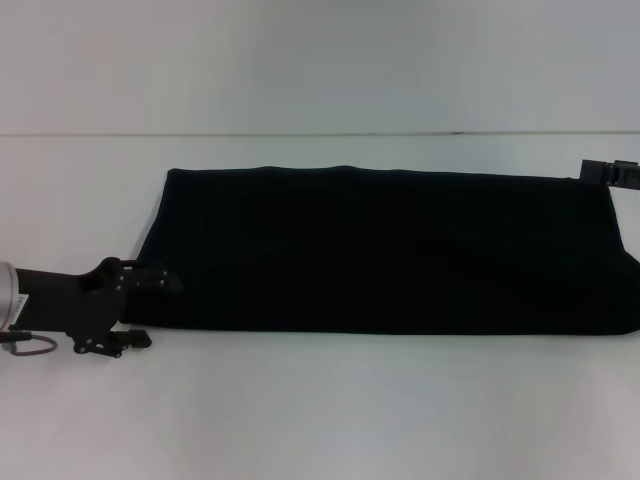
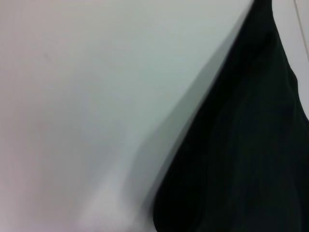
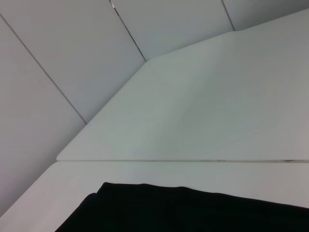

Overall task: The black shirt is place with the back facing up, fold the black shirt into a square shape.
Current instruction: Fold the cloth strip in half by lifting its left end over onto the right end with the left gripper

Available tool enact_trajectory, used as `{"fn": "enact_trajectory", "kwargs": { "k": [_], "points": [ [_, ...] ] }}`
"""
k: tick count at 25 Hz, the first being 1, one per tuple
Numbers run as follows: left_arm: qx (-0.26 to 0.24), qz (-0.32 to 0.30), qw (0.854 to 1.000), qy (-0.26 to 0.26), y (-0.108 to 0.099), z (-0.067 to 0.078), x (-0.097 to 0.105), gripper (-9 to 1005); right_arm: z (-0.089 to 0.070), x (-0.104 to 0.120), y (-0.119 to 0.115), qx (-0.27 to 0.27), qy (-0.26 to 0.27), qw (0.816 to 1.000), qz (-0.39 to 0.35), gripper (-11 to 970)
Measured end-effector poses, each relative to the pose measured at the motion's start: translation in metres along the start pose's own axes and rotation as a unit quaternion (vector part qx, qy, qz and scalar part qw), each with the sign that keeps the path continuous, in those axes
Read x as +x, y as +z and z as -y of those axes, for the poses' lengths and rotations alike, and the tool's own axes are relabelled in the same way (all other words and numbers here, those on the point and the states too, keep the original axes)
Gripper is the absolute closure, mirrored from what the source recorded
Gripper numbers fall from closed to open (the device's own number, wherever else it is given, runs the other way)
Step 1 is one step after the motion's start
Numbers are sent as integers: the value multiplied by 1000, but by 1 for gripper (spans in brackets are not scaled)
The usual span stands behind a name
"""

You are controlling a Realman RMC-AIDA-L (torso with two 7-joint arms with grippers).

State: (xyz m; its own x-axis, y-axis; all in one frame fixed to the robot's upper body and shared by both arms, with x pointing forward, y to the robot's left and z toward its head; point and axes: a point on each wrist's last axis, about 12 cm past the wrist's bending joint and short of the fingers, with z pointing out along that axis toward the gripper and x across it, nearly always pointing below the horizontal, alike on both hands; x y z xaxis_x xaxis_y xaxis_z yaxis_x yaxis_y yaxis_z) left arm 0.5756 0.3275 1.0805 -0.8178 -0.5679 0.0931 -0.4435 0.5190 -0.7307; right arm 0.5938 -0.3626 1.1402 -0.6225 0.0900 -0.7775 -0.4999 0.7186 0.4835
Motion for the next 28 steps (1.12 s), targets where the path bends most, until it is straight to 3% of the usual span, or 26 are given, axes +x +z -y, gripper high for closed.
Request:
{"fn": "enact_trajectory", "kwargs": {
  "k": [28],
  "points": [
    [-4,27,1000,2,2,0,-6,112,1,-1,0,4,0,1000,3,29]
  ]
}}
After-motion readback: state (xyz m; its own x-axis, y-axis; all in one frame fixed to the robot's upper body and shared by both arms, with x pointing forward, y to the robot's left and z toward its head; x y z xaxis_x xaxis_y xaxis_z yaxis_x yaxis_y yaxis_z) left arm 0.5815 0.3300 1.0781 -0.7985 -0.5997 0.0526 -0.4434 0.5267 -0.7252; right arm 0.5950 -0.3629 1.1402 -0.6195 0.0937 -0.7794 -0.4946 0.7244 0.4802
